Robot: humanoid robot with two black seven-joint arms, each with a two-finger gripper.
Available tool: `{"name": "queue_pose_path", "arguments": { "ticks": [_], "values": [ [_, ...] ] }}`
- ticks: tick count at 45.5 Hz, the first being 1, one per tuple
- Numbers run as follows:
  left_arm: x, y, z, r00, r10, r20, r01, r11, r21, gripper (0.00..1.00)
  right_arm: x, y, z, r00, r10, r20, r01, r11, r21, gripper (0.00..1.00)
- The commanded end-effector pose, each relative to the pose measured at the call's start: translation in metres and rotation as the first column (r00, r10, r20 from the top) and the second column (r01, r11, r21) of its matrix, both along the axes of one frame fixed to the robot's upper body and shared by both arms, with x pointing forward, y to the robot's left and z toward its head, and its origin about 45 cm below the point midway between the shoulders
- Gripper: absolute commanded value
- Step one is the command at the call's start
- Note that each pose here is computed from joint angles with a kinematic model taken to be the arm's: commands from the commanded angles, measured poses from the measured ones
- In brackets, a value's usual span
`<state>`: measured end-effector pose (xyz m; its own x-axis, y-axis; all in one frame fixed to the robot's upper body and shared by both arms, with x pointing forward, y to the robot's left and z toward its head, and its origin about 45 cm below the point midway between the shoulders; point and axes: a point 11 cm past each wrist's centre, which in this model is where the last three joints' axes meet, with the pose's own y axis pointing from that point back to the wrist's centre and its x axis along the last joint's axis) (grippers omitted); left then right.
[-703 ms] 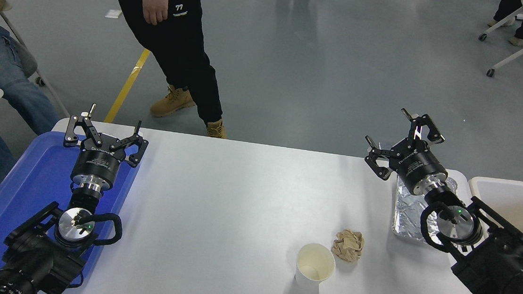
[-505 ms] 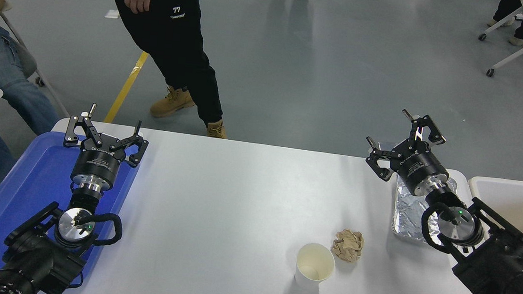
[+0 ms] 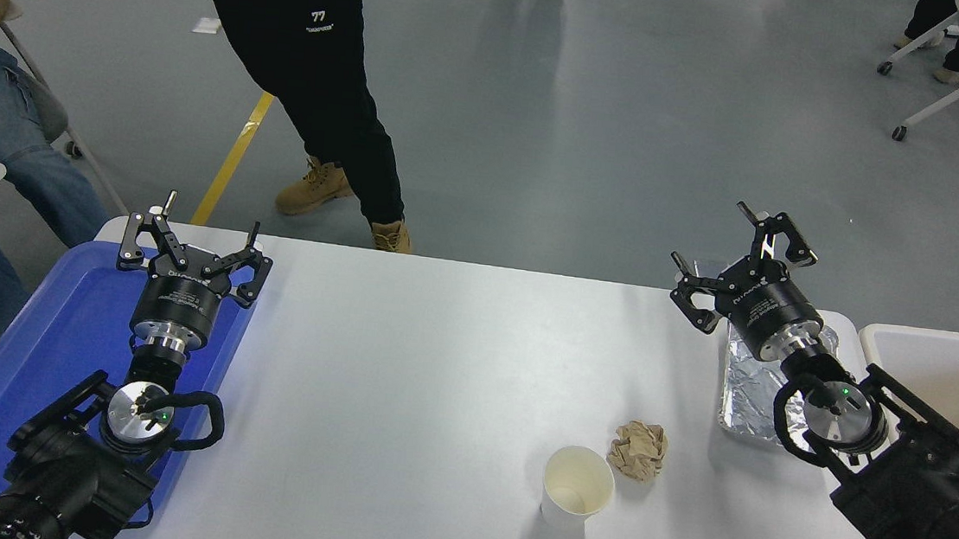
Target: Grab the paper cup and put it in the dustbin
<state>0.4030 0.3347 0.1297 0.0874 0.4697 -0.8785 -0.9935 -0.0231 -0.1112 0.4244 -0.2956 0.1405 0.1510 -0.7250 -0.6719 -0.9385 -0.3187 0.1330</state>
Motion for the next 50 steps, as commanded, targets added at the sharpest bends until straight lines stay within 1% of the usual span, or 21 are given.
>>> {"name": "queue_pose_path", "arguments": {
  "ticks": [1,14,23,28,32,43,50],
  "values": [
    [0.0,0.0,0.0,1.0,0.0,0.0,0.0,1.0,0.0,1.0,-0.002,0.008,-0.004,1.0,0.027,-0.008,-0.027,1.0,-0.008,1.0],
    [0.0,0.0,0.0,1.0,0.0,0.0,0.0,1.0,0.0,1.0,0.001,0.005,0.011,0.998,0.054,0.018,-0.054,0.998,-0.036,1.0],
    [0.0,0.0,0.0,1.0,-0.001,0.0,0.001,1.0,0.001,1.0,-0.003,-0.02,0.042,0.992,0.118,0.054,-0.11,0.984,-0.141,1.0],
    [0.001,-0.001,0.001,1.0,-0.002,0.003,0.002,1.0,0.001,1.0,-0.005,-0.042,0.056,0.99,0.131,0.051,-0.116,0.966,-0.23,1.0],
    [0.001,-0.001,0.001,1.0,-0.004,0.002,0.004,1.0,0.001,1.0,-0.003,-0.049,0.064,0.985,0.167,0.033,-0.149,0.938,-0.313,1.0],
    [0.001,-0.001,0.001,1.0,-0.007,0.002,0.007,1.0,0.001,1.0,0.008,-0.061,0.09,0.967,0.254,-0.021,-0.228,0.824,-0.519,1.0],
    [0.001,-0.001,0.001,1.0,-0.007,0.002,0.007,1.0,0.001,1.0,0.014,-0.072,0.112,0.955,0.29,-0.056,-0.258,0.727,-0.636,1.0]
  ]
}}
